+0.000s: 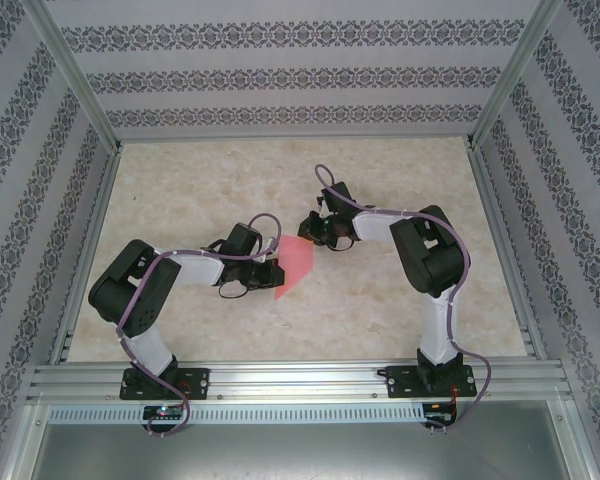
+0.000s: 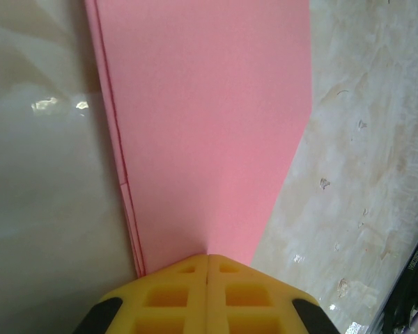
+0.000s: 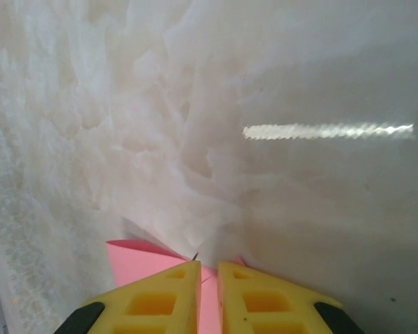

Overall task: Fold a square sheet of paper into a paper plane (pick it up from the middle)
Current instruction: Fourth fold the wing at the center of the table.

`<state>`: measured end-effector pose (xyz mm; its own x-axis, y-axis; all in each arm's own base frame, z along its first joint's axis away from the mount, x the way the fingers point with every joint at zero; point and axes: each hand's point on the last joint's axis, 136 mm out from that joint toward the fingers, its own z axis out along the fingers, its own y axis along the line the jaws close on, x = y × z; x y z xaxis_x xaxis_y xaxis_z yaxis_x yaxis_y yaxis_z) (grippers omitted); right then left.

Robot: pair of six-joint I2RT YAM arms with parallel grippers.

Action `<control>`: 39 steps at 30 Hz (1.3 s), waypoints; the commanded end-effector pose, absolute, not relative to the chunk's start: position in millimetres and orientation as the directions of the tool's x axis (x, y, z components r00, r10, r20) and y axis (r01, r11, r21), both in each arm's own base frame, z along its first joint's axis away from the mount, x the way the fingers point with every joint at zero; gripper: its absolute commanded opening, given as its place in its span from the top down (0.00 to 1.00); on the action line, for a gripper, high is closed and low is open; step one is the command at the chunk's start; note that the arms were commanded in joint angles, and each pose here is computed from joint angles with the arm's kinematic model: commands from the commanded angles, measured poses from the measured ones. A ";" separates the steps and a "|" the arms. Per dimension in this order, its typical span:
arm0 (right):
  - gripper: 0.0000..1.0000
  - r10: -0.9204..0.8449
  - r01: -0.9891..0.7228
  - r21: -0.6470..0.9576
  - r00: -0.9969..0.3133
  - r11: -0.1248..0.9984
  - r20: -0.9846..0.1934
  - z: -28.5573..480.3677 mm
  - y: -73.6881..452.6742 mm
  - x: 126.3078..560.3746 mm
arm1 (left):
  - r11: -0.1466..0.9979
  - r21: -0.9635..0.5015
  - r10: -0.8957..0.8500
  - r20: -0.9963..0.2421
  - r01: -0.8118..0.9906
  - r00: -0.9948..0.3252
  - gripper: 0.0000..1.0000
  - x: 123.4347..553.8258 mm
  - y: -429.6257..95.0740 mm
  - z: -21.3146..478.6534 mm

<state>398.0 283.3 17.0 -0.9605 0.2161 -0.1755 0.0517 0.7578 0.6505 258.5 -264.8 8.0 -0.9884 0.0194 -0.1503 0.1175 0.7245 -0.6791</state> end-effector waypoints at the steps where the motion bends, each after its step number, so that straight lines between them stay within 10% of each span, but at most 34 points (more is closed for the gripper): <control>1: 0.84 0.263 0.093 0.552 -0.935 0.829 -0.238 6.2 253.5 422.6 | 0.909 -0.416 0.023 0.099 -0.020 -0.995 1.00 192.7 -199.0 -66.0; 17: 0.81 0.240 -0.057 0.672 -0.909 0.738 -0.341 98.7 273.5 405.5 | 0.907 -0.422 0.041 0.093 -0.002 -0.995 1.00 195.7 -202.1 -64.8; 39: 0.87 0.186 0.053 0.614 -0.970 0.788 -0.155 -22.4 303.5 337.0 | 0.884 -0.467 0.061 0.065 0.023 -0.996 1.00 203.2 -212.5 -47.6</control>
